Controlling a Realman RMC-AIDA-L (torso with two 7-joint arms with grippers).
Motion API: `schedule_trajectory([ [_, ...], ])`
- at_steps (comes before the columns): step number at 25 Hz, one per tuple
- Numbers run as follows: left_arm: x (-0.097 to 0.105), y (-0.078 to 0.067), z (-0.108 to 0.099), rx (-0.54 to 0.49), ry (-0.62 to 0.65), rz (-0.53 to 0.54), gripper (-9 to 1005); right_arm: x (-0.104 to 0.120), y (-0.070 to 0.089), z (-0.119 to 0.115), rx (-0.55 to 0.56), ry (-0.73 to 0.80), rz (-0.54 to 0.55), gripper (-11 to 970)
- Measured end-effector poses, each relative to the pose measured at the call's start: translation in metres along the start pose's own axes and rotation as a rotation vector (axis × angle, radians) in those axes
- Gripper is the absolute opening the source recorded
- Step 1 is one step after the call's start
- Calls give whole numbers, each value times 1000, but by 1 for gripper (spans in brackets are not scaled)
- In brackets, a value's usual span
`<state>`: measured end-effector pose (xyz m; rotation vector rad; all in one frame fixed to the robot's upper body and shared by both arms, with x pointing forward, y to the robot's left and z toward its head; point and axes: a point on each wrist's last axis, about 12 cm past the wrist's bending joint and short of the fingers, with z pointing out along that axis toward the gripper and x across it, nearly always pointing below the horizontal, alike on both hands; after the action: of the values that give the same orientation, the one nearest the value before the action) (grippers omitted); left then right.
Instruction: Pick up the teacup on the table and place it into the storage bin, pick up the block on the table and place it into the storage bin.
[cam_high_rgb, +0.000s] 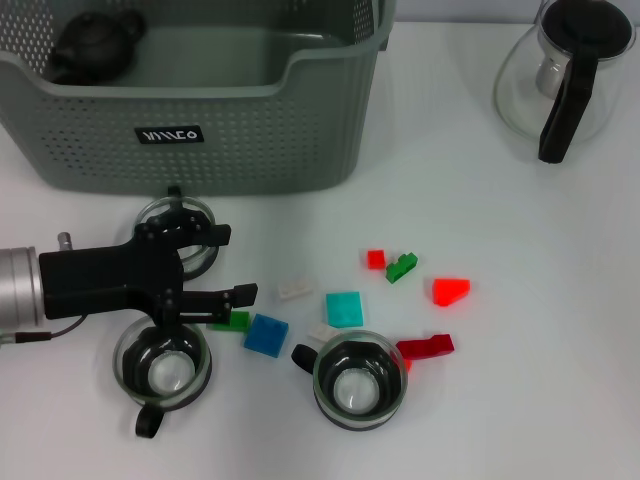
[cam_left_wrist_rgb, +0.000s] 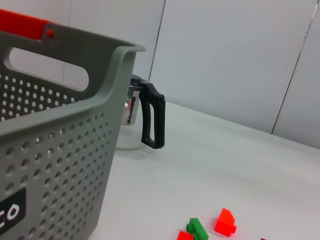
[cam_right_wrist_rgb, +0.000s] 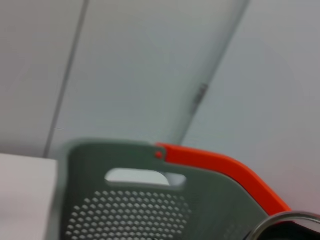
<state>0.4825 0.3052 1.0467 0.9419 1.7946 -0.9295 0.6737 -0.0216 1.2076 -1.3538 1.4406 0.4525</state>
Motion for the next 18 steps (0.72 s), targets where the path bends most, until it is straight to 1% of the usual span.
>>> schedule_trajectory([
  [3, 0, 0, 0, 0, 0, 0, 878, 9, 2, 4, 31, 25, -11, 81],
  [4, 0, 0, 0, 0, 0, -1, 878, 14, 5, 5, 35, 44, -16, 81],
  [7, 1, -1, 1, 3, -3, -3, 878, 18, 8, 6, 34, 59, -13, 82],
  [18, 3, -2, 2, 6, -5, -12, 877, 34, 11, 2, 32, 80, 59, 85],
])
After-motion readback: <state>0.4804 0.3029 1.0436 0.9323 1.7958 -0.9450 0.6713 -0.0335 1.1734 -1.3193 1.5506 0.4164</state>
